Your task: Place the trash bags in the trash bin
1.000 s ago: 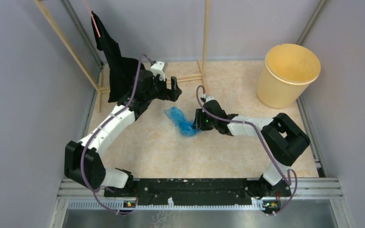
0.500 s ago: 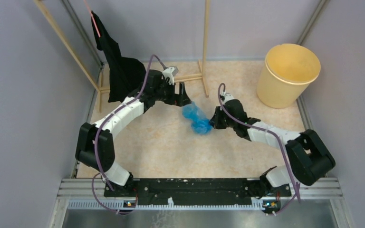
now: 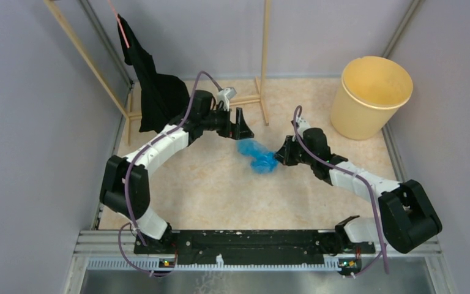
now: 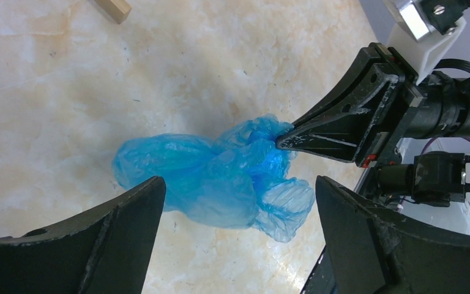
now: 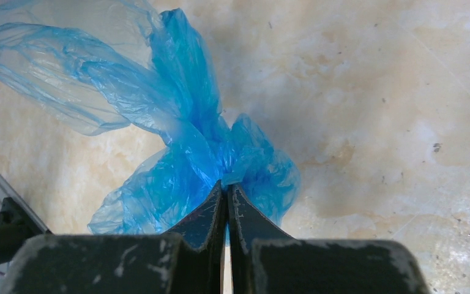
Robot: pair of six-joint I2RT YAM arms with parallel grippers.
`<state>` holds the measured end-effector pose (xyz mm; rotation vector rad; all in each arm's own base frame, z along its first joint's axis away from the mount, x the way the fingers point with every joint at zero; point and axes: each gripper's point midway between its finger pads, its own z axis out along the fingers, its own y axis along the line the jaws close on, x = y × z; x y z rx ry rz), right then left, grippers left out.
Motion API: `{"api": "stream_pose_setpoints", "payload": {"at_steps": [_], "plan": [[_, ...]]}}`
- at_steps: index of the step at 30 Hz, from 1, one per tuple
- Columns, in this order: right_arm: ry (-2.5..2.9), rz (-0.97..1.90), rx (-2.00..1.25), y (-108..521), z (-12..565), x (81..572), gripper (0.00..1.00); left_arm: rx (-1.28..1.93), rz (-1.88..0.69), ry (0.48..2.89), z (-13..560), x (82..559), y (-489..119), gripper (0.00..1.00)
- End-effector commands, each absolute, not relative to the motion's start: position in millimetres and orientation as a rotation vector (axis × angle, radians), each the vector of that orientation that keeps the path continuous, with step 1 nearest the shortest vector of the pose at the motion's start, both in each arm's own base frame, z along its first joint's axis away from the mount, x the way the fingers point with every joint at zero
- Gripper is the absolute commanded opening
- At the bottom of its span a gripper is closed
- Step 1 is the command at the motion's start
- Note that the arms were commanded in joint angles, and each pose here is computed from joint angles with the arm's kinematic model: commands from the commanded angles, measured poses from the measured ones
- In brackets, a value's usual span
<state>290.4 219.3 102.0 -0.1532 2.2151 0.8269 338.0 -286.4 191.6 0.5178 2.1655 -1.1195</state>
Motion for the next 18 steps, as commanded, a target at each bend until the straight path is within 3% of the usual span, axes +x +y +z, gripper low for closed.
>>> {"api": "stream_pose_setpoints", "payload": {"at_steps": [1,12,18], "plan": [[2.158,0.898,-0.204,228,114,289,0.00,0.539,-1.119,2.223,179,340,-297,0.98],[2.164,0.712,-0.142,200,115,295,0.00,0.461,-0.878,2.222,189,357,-273,0.91],[2.168,0.646,-0.119,192,117,300,0.00,0.460,-0.931,2.244,180,353,-279,0.91]]}}
